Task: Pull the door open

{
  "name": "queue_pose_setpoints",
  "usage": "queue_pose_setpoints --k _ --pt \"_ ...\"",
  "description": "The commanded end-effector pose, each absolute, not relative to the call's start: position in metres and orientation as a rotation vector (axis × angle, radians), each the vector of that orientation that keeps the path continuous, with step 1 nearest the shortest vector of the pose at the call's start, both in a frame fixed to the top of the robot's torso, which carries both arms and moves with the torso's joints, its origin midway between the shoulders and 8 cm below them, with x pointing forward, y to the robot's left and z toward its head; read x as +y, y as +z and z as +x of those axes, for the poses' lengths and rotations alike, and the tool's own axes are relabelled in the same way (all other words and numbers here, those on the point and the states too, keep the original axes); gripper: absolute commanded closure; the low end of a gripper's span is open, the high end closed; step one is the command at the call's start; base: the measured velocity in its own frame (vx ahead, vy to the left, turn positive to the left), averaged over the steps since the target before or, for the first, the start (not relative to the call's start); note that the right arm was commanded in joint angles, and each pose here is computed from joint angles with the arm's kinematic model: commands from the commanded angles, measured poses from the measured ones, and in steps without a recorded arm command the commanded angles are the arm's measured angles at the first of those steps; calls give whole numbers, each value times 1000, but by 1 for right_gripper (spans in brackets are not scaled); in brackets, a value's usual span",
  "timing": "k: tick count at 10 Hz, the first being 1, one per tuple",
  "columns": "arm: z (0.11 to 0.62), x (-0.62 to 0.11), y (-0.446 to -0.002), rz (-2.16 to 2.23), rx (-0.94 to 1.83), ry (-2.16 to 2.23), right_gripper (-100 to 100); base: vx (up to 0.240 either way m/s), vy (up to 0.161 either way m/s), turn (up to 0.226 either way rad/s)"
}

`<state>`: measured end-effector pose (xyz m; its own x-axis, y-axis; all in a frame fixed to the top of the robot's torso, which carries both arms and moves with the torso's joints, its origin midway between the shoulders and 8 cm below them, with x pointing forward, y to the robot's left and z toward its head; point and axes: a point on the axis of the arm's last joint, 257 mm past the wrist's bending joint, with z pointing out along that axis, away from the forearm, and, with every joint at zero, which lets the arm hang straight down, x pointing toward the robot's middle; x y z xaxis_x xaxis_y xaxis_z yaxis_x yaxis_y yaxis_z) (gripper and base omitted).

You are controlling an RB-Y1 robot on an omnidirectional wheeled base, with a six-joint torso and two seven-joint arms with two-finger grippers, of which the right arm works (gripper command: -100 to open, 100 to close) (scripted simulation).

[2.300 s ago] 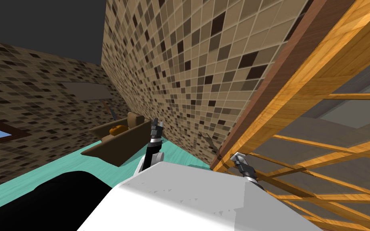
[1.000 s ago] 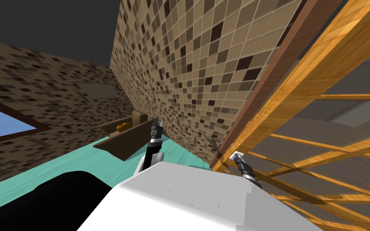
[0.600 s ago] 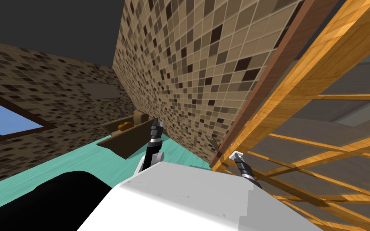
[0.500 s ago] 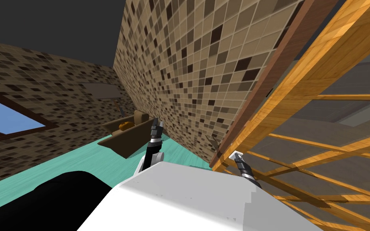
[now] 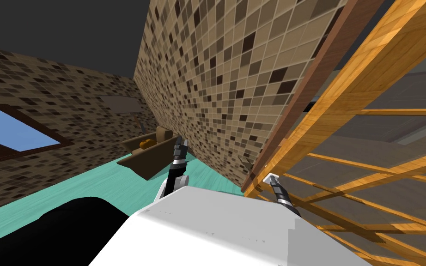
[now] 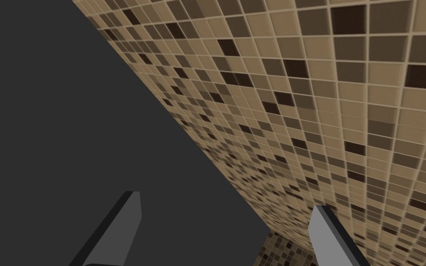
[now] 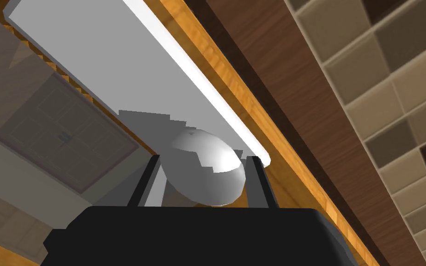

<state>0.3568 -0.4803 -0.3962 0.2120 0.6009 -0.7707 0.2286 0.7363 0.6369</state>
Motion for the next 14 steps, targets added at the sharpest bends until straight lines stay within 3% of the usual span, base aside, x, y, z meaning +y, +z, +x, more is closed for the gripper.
queue_pose_setpoints --k 1,14 --pt "357 -479 -397 786 1351 330 100 -38 -19 28" --pt "367 -475 -395 1047 1180 617 100 -39 -14 33"
